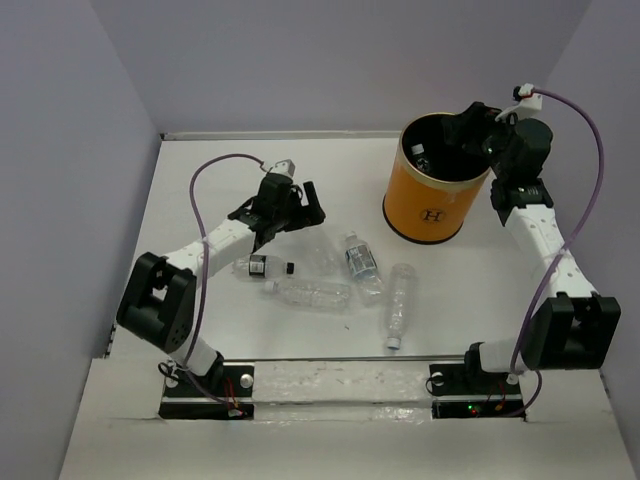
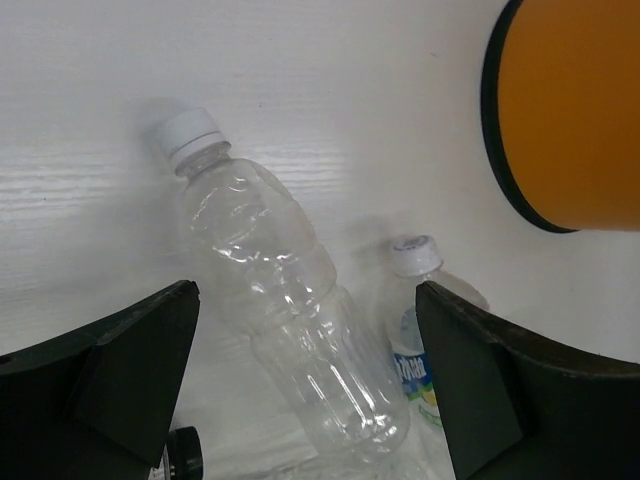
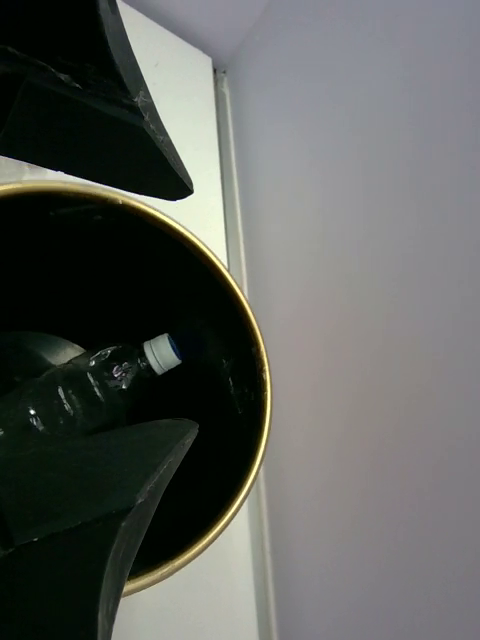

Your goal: Put the plastic bottles in the bin

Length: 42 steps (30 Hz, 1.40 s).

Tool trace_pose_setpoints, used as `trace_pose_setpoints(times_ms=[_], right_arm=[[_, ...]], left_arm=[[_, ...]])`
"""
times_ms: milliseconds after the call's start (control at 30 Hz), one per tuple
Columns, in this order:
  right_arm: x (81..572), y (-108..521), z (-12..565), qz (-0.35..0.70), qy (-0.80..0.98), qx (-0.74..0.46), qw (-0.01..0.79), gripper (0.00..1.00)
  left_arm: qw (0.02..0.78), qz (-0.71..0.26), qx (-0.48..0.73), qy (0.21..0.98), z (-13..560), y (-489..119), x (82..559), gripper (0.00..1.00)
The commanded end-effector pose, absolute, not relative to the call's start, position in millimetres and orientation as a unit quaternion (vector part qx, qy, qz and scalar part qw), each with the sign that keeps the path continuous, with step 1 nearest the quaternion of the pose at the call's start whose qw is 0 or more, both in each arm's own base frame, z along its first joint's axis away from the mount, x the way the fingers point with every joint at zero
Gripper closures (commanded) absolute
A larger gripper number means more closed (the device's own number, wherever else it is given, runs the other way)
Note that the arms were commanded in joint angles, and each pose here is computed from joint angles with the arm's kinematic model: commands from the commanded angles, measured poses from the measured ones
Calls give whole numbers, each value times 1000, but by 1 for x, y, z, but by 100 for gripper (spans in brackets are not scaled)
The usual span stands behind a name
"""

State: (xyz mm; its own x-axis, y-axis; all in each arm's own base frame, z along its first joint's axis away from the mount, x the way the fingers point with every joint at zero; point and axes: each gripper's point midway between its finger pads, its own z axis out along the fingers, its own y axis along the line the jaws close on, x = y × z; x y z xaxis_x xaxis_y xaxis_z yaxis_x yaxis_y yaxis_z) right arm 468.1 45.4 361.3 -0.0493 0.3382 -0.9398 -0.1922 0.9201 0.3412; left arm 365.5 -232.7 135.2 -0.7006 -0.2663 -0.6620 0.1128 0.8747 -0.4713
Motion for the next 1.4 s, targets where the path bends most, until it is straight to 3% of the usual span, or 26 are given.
trace_pose_setpoints(times_ms=[0, 267, 467, 700, 767, 833, 1000, 1167, 1367], right_arm=[[428, 60, 426, 210, 632, 17, 746, 4], [356, 115, 397, 296, 643, -9, 706, 5], [326, 136, 328, 325, 693, -7, 643, 5], [299, 130, 241, 301, 765, 31, 568, 5], [288, 122, 205, 274, 803, 51, 527, 4], [279, 120, 175, 268, 825, 61, 493, 3], [262, 122, 128, 275, 849, 98, 441, 2], [253, 126, 107, 286, 861, 106, 408, 1], [245, 137, 85, 309, 866, 108, 377, 1]], left_arm=[[415, -219, -63, 881, 140, -240, 394, 1], [378, -164, -68, 909, 88, -247, 400, 1], [368, -152, -63, 915, 70, -259, 398, 2], [391, -130, -70, 908, 75, -255, 414, 34], [409, -137, -71, 900, 93, -255, 417, 46], [433, -145, -76, 886, 120, -253, 420, 50], [518, -154, -79, 838, 217, -254, 419, 50], [620, -193, -54, 758, 350, -287, 406, 50], [692, -224, -37, 686, 441, -333, 415, 50]])
